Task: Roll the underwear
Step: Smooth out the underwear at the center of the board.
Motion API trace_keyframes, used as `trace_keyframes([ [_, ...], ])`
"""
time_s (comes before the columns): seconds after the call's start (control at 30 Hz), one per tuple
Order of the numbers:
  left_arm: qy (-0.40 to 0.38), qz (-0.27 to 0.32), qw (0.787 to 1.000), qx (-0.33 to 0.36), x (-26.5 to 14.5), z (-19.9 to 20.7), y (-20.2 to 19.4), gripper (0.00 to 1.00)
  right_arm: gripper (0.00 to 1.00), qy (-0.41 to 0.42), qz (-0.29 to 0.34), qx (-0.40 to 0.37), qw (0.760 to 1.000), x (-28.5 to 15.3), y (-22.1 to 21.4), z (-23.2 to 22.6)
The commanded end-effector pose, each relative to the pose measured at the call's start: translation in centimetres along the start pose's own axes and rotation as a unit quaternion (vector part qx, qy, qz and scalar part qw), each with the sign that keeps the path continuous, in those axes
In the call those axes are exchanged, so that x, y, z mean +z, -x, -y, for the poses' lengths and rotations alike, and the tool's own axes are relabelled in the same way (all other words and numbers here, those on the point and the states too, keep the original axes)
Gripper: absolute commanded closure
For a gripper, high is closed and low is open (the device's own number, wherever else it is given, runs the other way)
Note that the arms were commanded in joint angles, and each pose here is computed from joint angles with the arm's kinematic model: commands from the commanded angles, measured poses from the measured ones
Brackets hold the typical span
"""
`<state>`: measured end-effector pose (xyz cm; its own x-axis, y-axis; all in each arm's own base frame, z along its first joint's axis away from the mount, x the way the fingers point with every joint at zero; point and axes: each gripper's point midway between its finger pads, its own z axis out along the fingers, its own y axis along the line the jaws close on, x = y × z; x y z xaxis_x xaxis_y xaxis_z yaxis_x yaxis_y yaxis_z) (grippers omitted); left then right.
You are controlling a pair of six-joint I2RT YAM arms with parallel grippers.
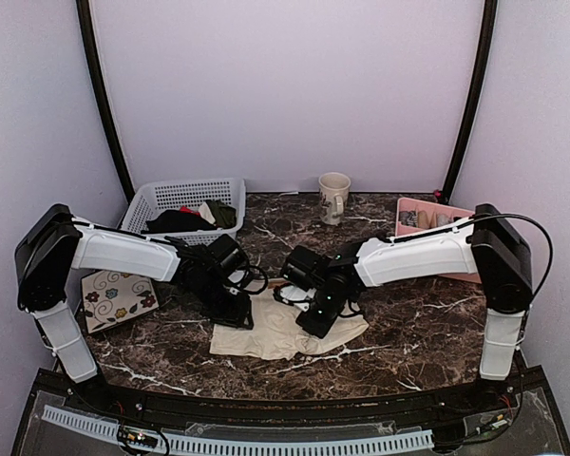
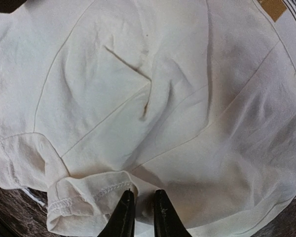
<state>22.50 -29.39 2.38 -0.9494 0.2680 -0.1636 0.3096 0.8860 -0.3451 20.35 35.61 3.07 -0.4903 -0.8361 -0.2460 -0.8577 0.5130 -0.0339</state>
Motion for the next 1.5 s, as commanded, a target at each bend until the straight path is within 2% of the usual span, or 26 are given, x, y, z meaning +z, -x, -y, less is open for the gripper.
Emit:
trace_keyframes([
  [0.0,0.024,-0.018,1.0,-0.009,1.1,-1.5,-1.0,0.61,0.92,-0.034,0.014,-0.002,0.999,-1.0,0.6,0.9],
  [0.07,0.029,-0.02,0.999,-0.009,1.1,-1.7,-1.2,0.61,1.0,-0.044,0.021,0.003,0.999,-2.0,0.5,1.3],
  [0.37,0.046,-0.028,0.998,-0.014,1.1,-2.8,-1.7,0.63,1.0,-0.072,0.019,0.013,0.997,-4.9,-3.7,2.9],
  [0.57,0.048,-0.032,0.998,-0.017,1.3,-3.1,-1.9,0.64,1.0,-0.074,-0.017,0.03,0.997,-3.6,-7.8,3.5],
  [0.7,0.045,-0.032,0.998,-0.014,1.3,-3.0,-1.8,0.65,0.99,-0.064,-0.013,0.041,0.997,-3.9,-8.2,3.3],
  [0.77,0.015,-0.021,1.0,0.001,1.0,-1.7,-1.3,0.63,0.88,-0.04,0.012,0.048,0.998,-4.6,-6.7,2.5],
  [0.9,-0.055,0.021,0.997,0.055,-1.3,2.1,0.4,0.52,0.64,0.025,0.053,0.082,0.995,-5.9,-4.0,1.1],
  [0.97,-0.069,0.039,0.994,0.072,-2.7,3.0,1.0,0.5,0.49,0.06,0.09,0.111,0.988,-7.7,-3.0,1.5],
  [1.03,-0.068,0.062,0.992,0.082,-4.3,3.2,1.7,0.47,0.41,0.082,0.123,0.145,0.978,-9.1,-2.3,2.9],
  [1.13,-0.053,0.103,0.992,0.054,-6.7,1.5,3.3,0.47,0.4,0.091,0.166,0.2,0.961,-10.1,-1.4,6.3],
  [1.27,0.001,0.133,0.991,0.001,-7.8,-3.1,5.0,0.47,0.48,0.054,0.146,0.268,0.951,-8.0,-1.9,12.0],
  [1.37,0.025,0.111,0.993,-0.021,-6.9,-5.8,5.3,0.48,0.52,0.037,0.112,0.305,0.945,-5.7,-2.1,15.0],
  [1.47,0.034,0.101,0.994,-0.026,-6.3,-7.2,6.2,0.5,0.51,0.036,0.116,0.321,0.939,-4.5,-1.4,17.0],
])
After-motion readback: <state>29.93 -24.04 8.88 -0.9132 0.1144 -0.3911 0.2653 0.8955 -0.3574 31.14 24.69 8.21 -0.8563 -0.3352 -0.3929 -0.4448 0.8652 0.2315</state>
